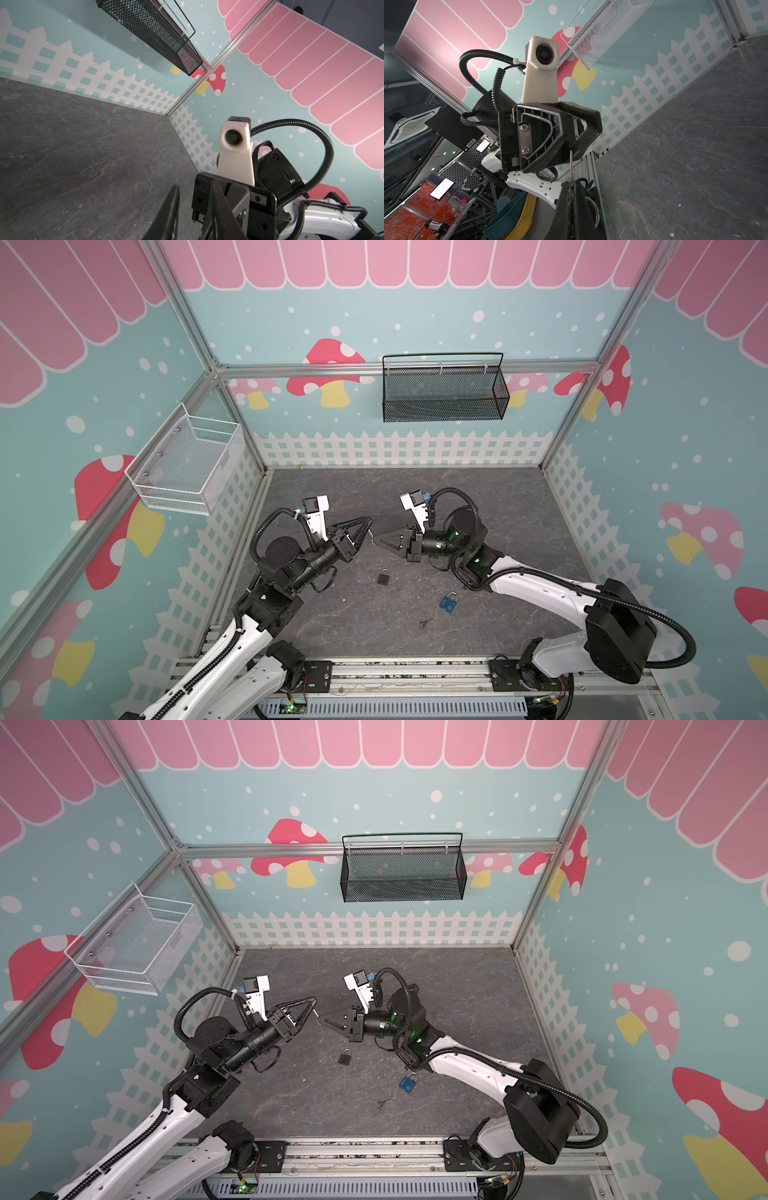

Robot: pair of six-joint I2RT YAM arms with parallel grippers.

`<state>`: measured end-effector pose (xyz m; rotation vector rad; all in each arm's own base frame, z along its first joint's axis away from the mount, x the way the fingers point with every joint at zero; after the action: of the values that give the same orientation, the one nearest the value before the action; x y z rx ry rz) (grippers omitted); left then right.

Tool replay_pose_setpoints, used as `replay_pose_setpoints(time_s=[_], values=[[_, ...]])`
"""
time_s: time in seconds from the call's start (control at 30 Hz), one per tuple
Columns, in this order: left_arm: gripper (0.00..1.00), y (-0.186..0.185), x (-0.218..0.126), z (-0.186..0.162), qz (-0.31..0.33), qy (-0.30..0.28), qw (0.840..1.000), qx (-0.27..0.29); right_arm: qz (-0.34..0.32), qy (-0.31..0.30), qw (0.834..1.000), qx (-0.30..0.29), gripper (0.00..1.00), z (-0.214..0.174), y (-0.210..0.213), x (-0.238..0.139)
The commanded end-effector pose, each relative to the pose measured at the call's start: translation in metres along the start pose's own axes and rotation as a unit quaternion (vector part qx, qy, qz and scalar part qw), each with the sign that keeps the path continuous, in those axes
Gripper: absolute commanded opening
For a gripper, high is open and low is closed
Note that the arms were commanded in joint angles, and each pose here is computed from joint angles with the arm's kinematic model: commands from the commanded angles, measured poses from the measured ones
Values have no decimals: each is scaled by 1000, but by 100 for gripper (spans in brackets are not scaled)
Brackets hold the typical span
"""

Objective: Unlock with the key

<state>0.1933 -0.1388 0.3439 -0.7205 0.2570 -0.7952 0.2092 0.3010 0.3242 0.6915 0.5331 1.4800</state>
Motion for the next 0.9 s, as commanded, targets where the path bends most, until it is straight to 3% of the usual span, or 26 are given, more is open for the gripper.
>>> replay_pose_setpoints(time_s=[0.0, 0.2, 0.77, 0.87], values=[[27, -6, 1, 1, -20, 28, 999, -6, 14, 6, 1000, -15, 0, 8, 13, -3], [25, -14, 5, 1, -59, 42, 997, -9, 7, 22, 1000, -1, 0, 9, 6, -1], [1, -9, 8, -1, -46, 48, 998, -13, -7, 19, 1000, -8, 0, 15, 8, -5], [0, -9, 8, 0, -45, 47, 998, -12, -6, 17, 1000, -13, 0, 16, 10, -5]])
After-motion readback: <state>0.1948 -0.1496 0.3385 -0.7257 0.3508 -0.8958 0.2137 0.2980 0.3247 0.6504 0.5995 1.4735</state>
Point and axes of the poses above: each gripper's point midway between its finger pads, its own x axis out along the fingers, its own y axis along the line the jaws close on, z = x × y, the point moved 8 cm from there along -x, back along the fingers, and after that the axes turned 2 degrees about x, right-handed, at the moved point
